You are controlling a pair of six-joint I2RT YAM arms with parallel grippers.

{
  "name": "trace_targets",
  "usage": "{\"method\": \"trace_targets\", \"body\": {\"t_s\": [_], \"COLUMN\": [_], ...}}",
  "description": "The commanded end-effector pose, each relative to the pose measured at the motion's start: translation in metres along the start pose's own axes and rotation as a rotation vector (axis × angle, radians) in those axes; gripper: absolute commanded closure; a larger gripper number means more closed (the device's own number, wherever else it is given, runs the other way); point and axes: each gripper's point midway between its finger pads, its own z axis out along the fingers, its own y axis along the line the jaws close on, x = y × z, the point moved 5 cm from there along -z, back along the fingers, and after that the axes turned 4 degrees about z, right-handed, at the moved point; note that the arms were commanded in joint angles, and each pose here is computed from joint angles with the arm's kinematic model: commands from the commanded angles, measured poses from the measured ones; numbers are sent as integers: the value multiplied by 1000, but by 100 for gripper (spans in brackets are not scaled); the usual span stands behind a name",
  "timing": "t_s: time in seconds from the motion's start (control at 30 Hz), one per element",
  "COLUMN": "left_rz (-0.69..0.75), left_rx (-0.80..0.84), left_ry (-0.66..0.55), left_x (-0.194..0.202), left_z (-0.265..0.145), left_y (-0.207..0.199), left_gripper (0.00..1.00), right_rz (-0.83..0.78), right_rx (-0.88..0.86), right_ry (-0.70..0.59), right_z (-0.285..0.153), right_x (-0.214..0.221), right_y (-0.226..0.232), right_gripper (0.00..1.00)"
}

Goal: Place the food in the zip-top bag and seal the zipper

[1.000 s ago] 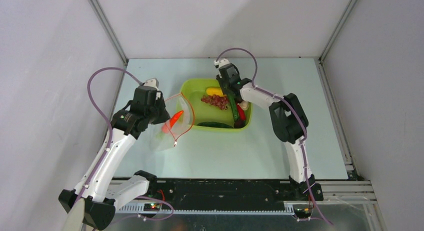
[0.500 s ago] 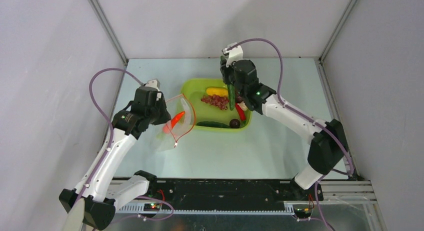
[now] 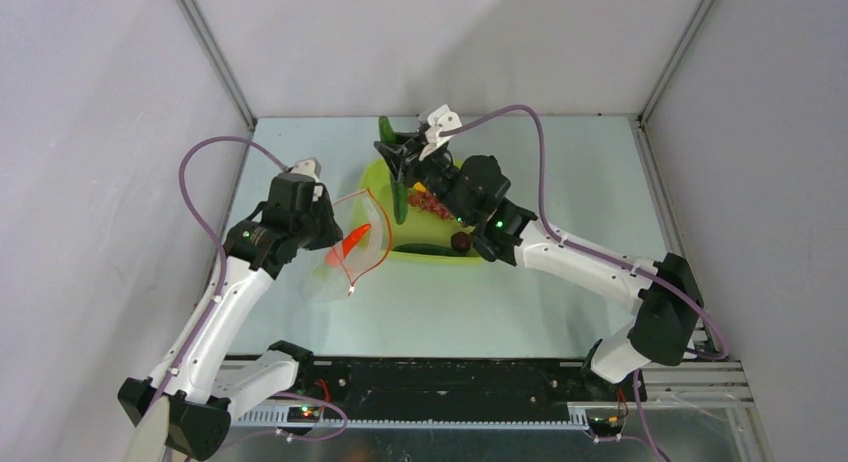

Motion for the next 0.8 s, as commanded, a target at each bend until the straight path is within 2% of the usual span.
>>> {"method": "trace_targets", "body": {"t_s": [0.0, 0.27, 0.47, 0.63, 0.77], "left_rz": [-2, -6, -8, -16, -21], "left_rx": [24, 36, 39, 42, 45], "left_ry": [-20, -49, -56, -65, -62], "left_x": [-3, -4, -4, -4, -4], "left_z": [-1, -6, -9, -10, -9], "left_y": [-2, -2, -1, -1, -1], "left_gripper": [100, 100, 100, 100, 100], "right_rz": [88, 207, 257, 324, 375], "right_rx": [-131, -180, -167, -150, -115], "right_ry": [-208, -235, -179, -148, -227], "right_z": [-1, 9, 9, -4, -13], "right_x": [-40, -7, 30, 61, 68], "right_y": [37, 64, 77, 93, 104], "right_gripper": [98, 95, 92, 85, 79]}}
